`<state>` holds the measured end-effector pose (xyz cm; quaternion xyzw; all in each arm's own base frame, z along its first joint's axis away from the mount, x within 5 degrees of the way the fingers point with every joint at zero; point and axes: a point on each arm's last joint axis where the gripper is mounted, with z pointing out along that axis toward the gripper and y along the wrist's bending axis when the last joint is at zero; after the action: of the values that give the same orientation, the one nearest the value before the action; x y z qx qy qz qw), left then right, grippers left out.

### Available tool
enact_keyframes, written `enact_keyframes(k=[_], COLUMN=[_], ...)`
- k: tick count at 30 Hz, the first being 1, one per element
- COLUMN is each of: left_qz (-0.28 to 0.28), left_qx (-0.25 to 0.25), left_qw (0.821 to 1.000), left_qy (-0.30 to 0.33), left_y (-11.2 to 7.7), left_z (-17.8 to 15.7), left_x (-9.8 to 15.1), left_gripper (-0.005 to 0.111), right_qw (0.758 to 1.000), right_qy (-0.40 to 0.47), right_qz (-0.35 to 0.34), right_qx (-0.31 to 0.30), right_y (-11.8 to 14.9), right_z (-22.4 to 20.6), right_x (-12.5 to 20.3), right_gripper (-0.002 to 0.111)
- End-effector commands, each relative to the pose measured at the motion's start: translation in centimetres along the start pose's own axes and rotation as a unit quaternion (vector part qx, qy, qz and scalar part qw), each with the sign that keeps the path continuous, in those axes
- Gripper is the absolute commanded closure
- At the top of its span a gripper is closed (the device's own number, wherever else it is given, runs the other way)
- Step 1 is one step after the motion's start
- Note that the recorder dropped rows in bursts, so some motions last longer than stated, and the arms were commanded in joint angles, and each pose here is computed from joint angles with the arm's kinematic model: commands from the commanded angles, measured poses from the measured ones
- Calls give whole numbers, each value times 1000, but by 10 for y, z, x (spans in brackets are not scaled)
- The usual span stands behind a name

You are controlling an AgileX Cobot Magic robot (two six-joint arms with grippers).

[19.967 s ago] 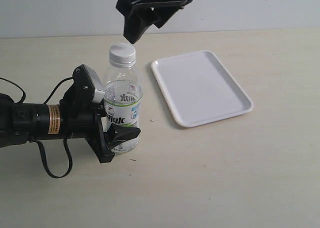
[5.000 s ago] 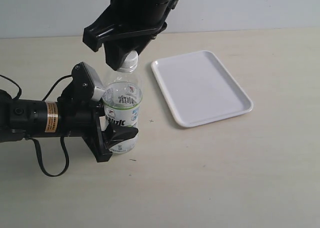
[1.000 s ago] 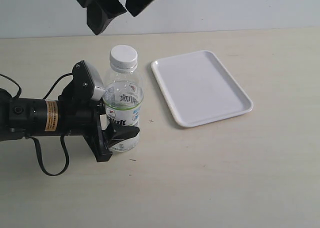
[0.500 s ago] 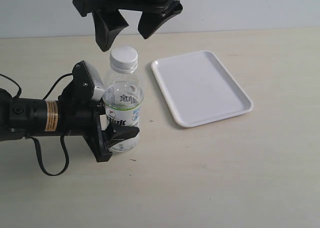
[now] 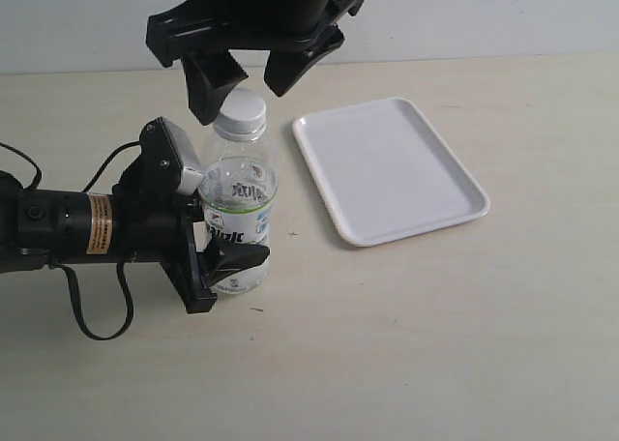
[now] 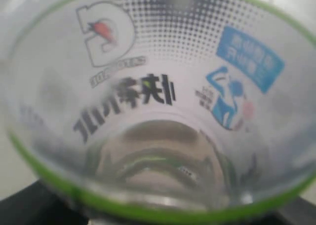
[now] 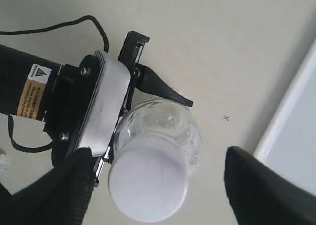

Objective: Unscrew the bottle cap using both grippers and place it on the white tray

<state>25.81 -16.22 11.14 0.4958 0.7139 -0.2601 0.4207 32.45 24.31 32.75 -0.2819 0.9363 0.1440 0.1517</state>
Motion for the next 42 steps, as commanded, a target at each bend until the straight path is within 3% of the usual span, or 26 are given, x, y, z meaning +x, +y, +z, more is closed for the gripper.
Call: enact_keyframes(k=[1, 4, 9, 16, 19, 24, 29, 34, 39, 42], left_qz=[-7, -7, -7, -7, -7, -7, -7, -7, -7, -7], left_qx=[-5, -5, -5, -5, -5, -5, -5, -5, -5, -5], left_qw=[1000, 1000, 1000, 1000, 1000, 1000, 1000, 1000, 1000, 1000], left_qy=[-21, -21, -21, -21, -21, -21, -21, -21, -21, -21], left_y=[1, 1, 1, 1, 1, 1, 1, 1, 1, 1], left_z=[-1, -1, -1, -1, -1, -1, -1, -1, -1, -1], left_x=[-6, -6, -6, -6, -6, -6, -6, -6, -6, -6], left_gripper=[107, 107, 107, 107, 107, 107, 107, 107, 107, 107], right_qw=[1000, 1000, 1000, 1000, 1000, 997, 989, 951, 885, 852], right_qy=[9, 9, 8, 8, 8, 8, 9, 9, 11, 19], right_qz=[-4, -4, -4, -5, -14, -81, -148, -309, -465, -523], right_qx=[-1, 0, 0, 2, 6, 6, 5, 4, 4, 17], right_y=[-1, -1, -1, -1, -2, -2, -2, -2, -3, -5], right_z=[10, 9, 9, 9, 9, 9, 9, 9, 9, 8], right_x=[-1, -1, -1, -1, -1, -1, -1, -1, -1, -1], right_gripper=[38, 40, 52, 57, 71, 104, 108, 108, 108, 108])
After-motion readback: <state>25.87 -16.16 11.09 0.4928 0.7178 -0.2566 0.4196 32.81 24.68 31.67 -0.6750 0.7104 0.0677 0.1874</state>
